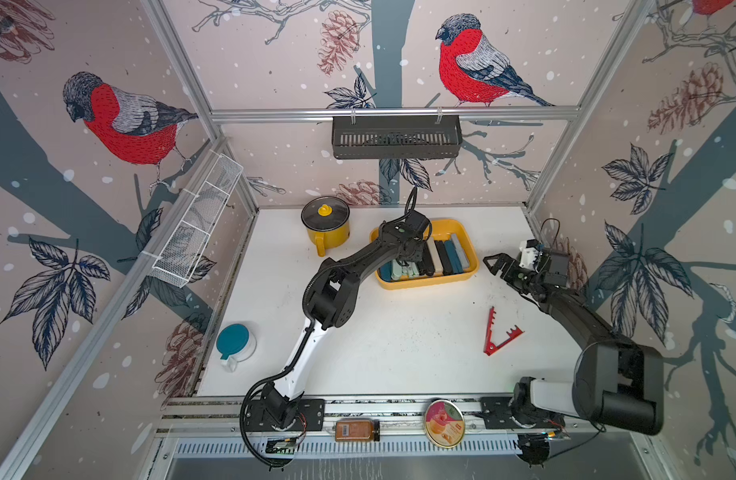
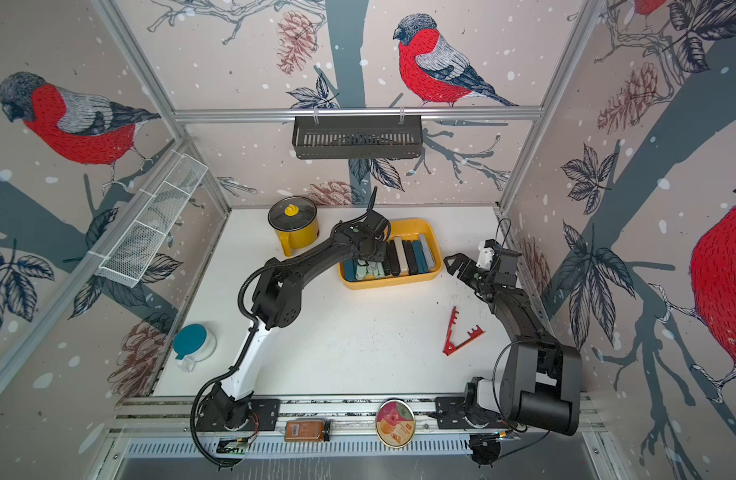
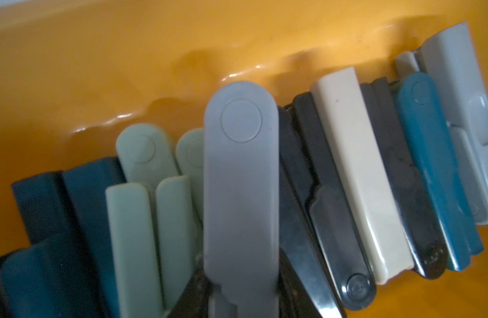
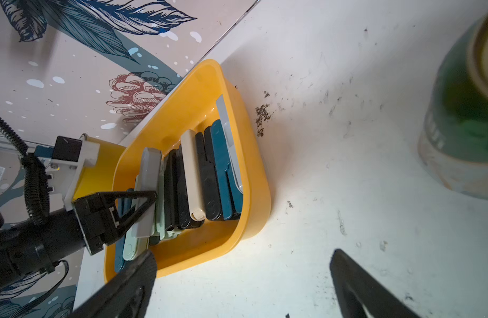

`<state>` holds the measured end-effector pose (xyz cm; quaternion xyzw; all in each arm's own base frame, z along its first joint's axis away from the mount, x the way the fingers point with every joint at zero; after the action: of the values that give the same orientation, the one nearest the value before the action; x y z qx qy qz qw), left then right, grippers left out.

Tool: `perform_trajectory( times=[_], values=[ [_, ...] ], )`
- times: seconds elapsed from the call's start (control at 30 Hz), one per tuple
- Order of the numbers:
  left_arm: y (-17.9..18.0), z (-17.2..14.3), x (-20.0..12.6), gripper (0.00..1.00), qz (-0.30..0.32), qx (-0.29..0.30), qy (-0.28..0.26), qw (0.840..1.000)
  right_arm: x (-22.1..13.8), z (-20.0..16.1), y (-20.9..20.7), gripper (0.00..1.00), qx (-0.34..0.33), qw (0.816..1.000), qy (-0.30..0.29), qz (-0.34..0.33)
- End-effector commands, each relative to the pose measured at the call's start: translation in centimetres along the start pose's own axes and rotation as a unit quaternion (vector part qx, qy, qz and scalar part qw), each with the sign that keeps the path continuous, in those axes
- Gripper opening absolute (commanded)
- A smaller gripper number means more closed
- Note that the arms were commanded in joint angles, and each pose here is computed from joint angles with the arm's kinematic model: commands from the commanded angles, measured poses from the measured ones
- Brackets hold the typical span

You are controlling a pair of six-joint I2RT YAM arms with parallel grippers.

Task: Put the pruning pliers into the storage box
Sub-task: Place the pruning pliers in the storage box.

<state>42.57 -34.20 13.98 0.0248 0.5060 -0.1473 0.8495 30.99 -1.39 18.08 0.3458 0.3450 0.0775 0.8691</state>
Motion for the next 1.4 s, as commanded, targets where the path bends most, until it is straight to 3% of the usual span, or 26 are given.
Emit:
perform_trajectory(
  times=[0.0,0.3,0.73,0.83,1.03,1.37],
  values=[
    [0.4,-0.1,-0.3,0.26,0.011,-0.027,-0.004,1.000,-0.7,-0.1,-0.7,0.99,-0.012,0.998,-0.003,-0.054],
    [0.6,-0.5,0.1,0.38,0.018,-0.037,0.001,0.999,-3.3,-2.7,-1.7,0.91,0.003,0.992,-0.006,-0.123],
    [0.0,1.3,-3.2,0.69,-0.004,-0.037,-0.052,0.998,-3.6,-8.0,-1.4,0.74,0.029,0.984,0.043,-0.173],
    [-0.2,2.2,-4.9,0.74,-0.014,-0.030,-0.084,0.996,-3.5,-9.1,-1.3,0.71,0.035,0.981,0.055,-0.182],
    [-1.3,3.1,-10.1,0.98,-0.023,-0.001,-0.180,0.983,-4.5,-10.9,-1.8,0.69,0.046,0.973,0.046,-0.220],
    [2.5,-0.5,-17.5,1.00,0.013,-0.007,-0.321,0.947,-4.4,-13.5,-2.8,0.66,0.059,0.965,0.049,-0.251]
  ],
)
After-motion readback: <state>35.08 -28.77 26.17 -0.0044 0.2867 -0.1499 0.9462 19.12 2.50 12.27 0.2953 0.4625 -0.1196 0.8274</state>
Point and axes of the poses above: each gripper's point midway between its finger pads, its own x axis out along the fingers, its own y axis along the line the jaws close on, z = x × y, the point moved 8 cm from there along -x, back along the fingers, and after that the axes turned 4 degrees about x, right-handed, at the moved point
